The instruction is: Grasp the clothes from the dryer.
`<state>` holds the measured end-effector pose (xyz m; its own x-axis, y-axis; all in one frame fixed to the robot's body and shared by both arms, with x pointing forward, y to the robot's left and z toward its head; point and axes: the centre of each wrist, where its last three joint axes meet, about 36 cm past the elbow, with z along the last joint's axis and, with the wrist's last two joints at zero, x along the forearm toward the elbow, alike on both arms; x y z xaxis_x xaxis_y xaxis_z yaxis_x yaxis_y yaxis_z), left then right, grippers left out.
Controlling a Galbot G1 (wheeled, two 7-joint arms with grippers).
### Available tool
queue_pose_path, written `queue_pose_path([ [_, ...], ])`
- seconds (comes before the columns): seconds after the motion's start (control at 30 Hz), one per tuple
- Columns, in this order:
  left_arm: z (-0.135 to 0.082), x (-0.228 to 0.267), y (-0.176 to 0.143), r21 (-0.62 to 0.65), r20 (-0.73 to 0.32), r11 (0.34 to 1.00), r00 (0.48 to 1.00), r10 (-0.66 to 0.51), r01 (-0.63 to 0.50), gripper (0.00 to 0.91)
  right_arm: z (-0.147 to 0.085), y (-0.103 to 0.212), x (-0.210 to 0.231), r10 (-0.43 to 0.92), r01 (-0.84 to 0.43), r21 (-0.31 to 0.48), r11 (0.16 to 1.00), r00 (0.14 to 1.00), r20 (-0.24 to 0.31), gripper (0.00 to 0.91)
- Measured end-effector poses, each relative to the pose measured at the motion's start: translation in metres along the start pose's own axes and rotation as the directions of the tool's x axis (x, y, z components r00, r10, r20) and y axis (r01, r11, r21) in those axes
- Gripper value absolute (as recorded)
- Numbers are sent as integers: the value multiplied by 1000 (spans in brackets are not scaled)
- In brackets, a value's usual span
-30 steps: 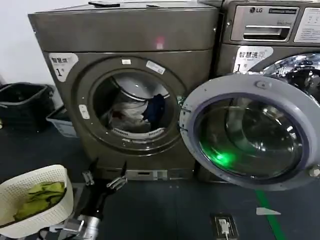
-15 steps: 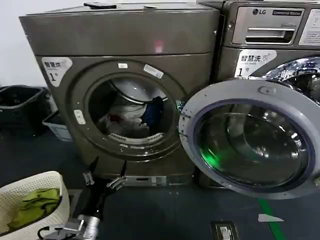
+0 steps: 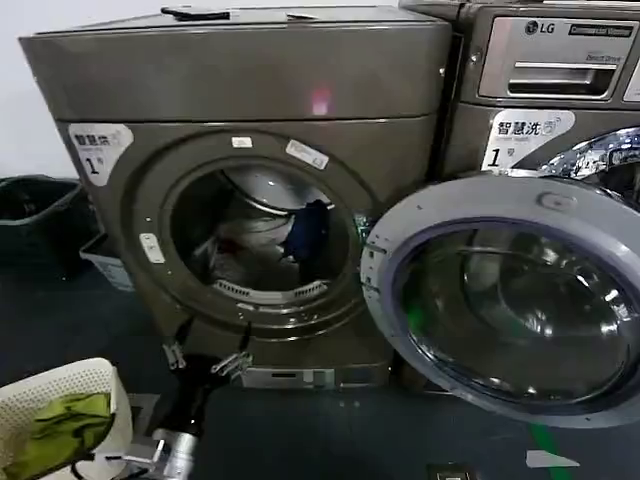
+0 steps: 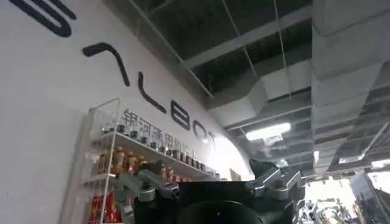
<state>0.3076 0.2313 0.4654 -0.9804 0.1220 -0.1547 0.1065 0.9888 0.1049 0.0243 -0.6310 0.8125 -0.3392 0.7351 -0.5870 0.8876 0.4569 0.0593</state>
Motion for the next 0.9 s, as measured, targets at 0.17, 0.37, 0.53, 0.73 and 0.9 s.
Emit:
queue_pose_path([
  [0.17, 1, -1, 0, 1, 0, 1000, 1000, 1, -1, 907, -1, 0, 0, 0, 0, 1, 1000, 1000, 1, 907],
  [0.37, 0, -2, -1, 5, 0, 1000, 1000, 4, -4, 907, -1, 0, 0, -1, 1, 2, 1000, 1000, 1, 907],
  [0.53, 0, -2, 0, 1, -1, 1000, 1000, 3, -3, 907, -3, -1, -1, -2, 2, 3, 1000, 1000, 5, 907],
  [0.73, 0, -1, 0, 0, 0, 1000, 1000, 2, -2, 907, -4, -1, 0, -2, 2, 2, 1000, 1000, 5, 907],
  [0.9, -1, 0, 0, 0, 1, 1000, 1000, 3, -3, 907, -5, -3, 1, 0, 0, 4, 1000, 1000, 3, 907],
])
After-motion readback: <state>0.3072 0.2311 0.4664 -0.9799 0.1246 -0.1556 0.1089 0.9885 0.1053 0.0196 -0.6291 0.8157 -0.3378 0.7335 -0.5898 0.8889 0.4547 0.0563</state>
